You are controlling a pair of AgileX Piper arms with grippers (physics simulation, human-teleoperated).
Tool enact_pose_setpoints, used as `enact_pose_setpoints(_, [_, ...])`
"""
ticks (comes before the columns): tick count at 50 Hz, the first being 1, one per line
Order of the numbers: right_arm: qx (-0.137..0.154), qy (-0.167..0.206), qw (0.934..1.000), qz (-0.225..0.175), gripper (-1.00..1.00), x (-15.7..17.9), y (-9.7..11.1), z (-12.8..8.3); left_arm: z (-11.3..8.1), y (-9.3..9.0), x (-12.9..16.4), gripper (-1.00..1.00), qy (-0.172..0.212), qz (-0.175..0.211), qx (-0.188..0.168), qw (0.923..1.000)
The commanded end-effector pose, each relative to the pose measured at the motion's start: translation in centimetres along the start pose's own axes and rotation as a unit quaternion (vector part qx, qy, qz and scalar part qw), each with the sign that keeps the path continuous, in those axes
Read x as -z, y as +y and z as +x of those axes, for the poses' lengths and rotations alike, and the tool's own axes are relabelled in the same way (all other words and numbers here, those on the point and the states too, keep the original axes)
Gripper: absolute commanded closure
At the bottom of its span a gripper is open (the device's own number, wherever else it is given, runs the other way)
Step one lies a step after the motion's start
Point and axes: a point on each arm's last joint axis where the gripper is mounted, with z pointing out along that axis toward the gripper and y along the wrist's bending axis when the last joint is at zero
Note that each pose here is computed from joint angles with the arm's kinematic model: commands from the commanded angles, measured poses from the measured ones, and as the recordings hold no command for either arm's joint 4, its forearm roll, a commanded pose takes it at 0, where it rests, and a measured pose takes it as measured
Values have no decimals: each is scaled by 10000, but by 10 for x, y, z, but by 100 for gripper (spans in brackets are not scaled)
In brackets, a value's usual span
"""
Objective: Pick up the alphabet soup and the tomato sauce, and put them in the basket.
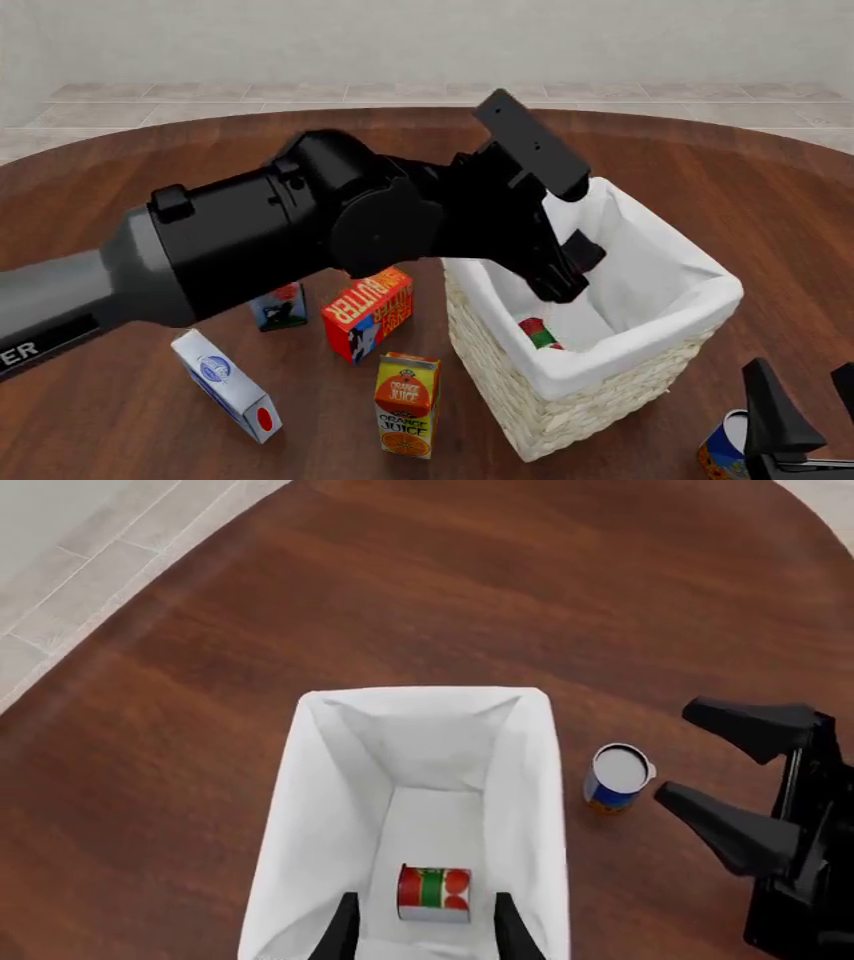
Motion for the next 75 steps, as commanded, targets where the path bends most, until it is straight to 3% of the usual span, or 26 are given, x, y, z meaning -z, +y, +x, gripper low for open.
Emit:
enact_pose_setpoints(1, [20,10,10000,-12,-100,0,0,0,-10,-1,19,-100,-193,-4,43,9998])
enact_pose_setpoints(23, [60,49,10000,-37,-100,0,0,1,-27,-10,68,-100,-772,98,409,9961])
enact_pose_setpoints(30, [58,53,10000,-30,-100,0,0,1,-37,-13,89,-100,-1058,153,538,9928])
enact_pose_setpoints(34, [53,53,10000,-17,-100,0,0,1,-39,-19,101,-100,-1248,277,845,9882])
enact_pose_setpoints(42, [55,70,10000,-5,-100,0,0,1,-39,-23,121,-100,-1522,374,931,9832])
enact_pose_setpoints(53, [5,98,10000,-15,-100,0,0,0,-44,-13,155,-100,-2112,321,1418,9666])
enact_pose_setpoints(55, [3,99,9999,-16,-100,0,0,0,-44,-12,156,-100,-2125,307,1392,9667])
enact_pose_setpoints(65, [-64,106,9999,-10,-100,0,1,-4,-50,-6,186,-100,-2592,299,1605,9519])
enact_pose_setpoints(67, [-27,97,9999,-74,-100,1,1,-9,-50,-2,201,-100,-2825,258,1699,9438])
enact_pose_setpoints(72, [-143,136,9998,-100,-100,2,2,-18,-47,4,215,-100,-3054,178,1867,9336])
enact_pose_setpoints(75, [-134,112,9998,-101,-100,4,3,-29,-46,6,220,-100,-3122,119,1839,9320])
